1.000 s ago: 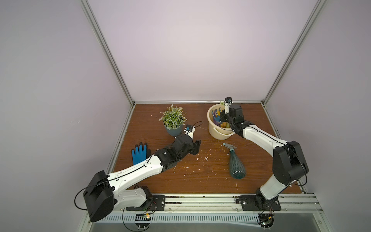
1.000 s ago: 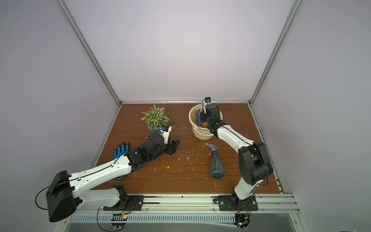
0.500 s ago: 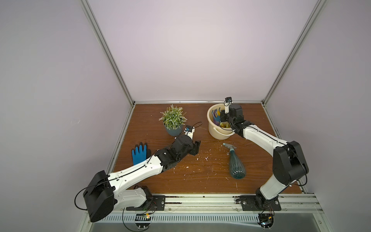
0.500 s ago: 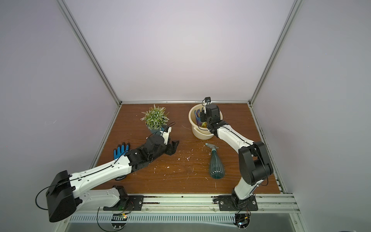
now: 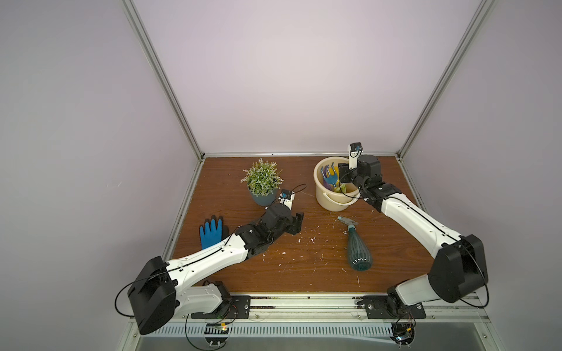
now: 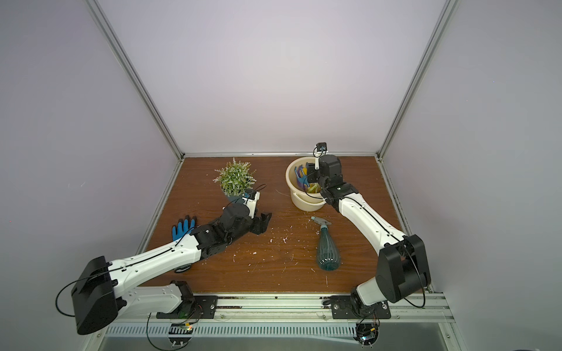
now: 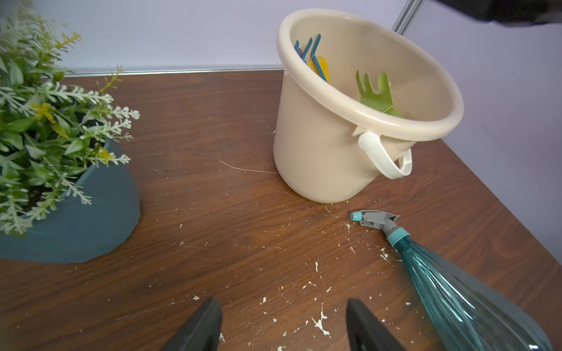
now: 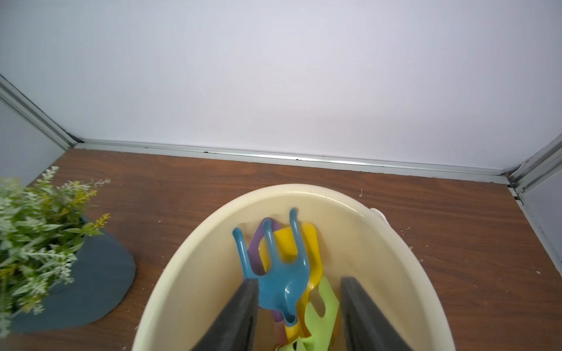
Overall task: Organize the gardening tools
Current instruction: Adjust the gardening tool at the center of the board.
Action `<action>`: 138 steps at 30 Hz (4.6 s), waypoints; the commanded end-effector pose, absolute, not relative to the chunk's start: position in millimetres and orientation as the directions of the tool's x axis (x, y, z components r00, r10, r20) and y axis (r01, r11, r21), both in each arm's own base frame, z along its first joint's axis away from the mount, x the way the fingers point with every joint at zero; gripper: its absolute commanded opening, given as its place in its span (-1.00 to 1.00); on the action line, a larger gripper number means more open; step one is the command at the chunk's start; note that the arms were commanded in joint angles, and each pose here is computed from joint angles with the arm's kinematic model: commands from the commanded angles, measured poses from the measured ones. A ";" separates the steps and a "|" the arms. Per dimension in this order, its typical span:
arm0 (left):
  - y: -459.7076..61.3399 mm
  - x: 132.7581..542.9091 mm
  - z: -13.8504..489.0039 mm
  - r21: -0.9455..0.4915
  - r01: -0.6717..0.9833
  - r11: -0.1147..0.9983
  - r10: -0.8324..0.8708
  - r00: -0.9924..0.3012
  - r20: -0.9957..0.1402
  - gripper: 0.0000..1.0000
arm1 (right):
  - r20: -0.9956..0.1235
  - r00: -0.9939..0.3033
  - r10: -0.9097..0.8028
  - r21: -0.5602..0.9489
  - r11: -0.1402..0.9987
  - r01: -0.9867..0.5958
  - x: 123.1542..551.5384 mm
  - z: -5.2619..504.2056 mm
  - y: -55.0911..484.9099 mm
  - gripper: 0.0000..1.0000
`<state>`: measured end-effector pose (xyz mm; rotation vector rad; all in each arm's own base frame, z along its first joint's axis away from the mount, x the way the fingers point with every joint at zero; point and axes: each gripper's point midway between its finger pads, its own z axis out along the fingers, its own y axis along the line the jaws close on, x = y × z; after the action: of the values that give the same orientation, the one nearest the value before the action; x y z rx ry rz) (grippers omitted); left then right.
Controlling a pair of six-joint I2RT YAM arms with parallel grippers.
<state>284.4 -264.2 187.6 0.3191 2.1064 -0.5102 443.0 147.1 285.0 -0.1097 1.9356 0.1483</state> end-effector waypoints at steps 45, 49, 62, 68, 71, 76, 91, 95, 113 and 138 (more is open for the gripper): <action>-312.1 291.4 178.9 -0.232 0.552 0.801 0.137 -0.546 -0.827 0.55 | -0.465 -0.861 0.205 0.303 0.951 0.063 307.1 74.9 100.0 0.34; -310.5 291.2 177.4 -0.228 0.547 0.805 0.138 -0.548 -0.825 0.54 | -0.423 -0.887 0.185 0.290 0.955 0.061 305.6 61.4 101.8 0.31; -311.7 293.0 174.0 -0.230 0.542 0.808 0.136 -0.552 -0.823 0.53 | -0.362 -0.918 0.161 0.249 0.966 0.071 299.4 34.8 98.9 0.10; -311.0 293.8 170.7 -0.226 0.537 0.813 0.138 -0.554 -0.821 0.53 | -0.341 -0.926 0.158 0.248 0.966 0.074 295.9 24.9 100.1 -0.05; -310.1 294.0 170.9 -0.226 0.534 0.815 0.134 -0.553 -0.823 0.53 | -0.342 -0.926 0.160 0.254 0.964 0.073 296.0 23.3 101.6 -0.18; -308.7 295.1 171.5 -0.219 0.531 0.819 0.135 -0.548 -0.825 0.52 | -0.357 -0.920 0.163 0.259 0.963 0.070 299.9 28.9 102.2 -0.40; -301.7 303.7 196.2 -0.228 0.523 0.821 0.087 -0.510 -0.856 0.52 | -0.570 -0.790 0.226 0.238 0.966 0.105 303.8 107.9 77.5 -0.54; -307.9 302.4 208.5 -0.237 0.553 0.799 0.085 -0.493 -0.866 0.53 | -0.655 -0.709 0.260 0.253 0.960 0.118 303.9 138.0 68.3 -0.55; -311.1 301.1 214.4 -0.253 0.563 0.787 0.072 -0.490 -0.869 0.53 | -0.762 -0.579 0.291 0.203 0.956 0.213 309.8 166.1 38.8 -0.53; -349.9 286.2 243.9 -0.313 0.706 0.635 0.068 -0.455 -0.888 0.62 | -0.917 -0.226 0.330 0.362 0.924 -0.121 318.0 284.2 59.9 -0.51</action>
<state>290.0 -335.0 223.4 0.5604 1.9905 -0.7764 313.6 32.4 230.3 0.3109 1.9312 0.2703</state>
